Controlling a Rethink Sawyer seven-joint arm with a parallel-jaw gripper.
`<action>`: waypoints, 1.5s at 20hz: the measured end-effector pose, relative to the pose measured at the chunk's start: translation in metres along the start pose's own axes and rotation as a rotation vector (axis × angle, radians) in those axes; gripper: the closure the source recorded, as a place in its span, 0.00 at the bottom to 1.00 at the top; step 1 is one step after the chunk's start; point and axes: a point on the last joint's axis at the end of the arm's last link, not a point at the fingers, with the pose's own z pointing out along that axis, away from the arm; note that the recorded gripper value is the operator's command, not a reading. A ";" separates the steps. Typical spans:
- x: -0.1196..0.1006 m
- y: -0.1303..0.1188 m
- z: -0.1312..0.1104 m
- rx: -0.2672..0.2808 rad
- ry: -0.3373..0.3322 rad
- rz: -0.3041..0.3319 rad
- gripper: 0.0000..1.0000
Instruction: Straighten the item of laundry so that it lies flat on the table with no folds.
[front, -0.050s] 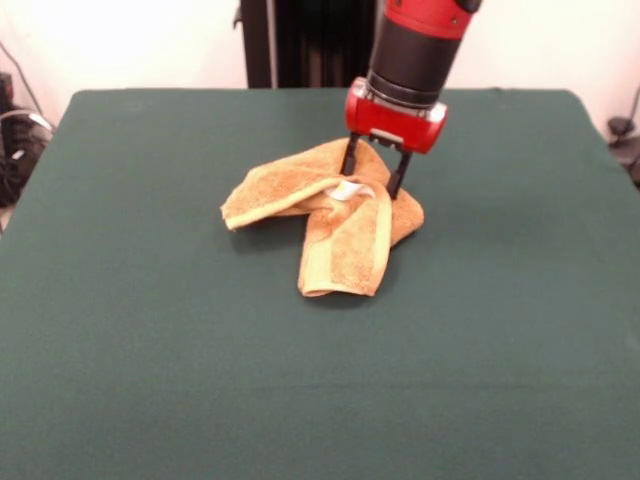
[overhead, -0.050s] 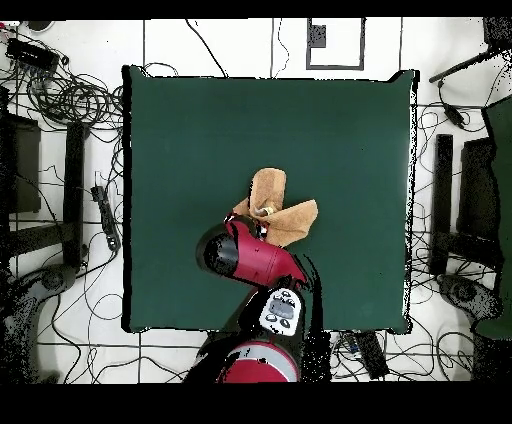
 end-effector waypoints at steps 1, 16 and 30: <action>0.000 0.000 0.000 0.000 0.000 0.000 0.00; -0.026 -0.049 0.030 -0.018 0.012 0.017 0.00; -0.070 -0.102 0.049 -0.049 -0.028 -0.008 0.00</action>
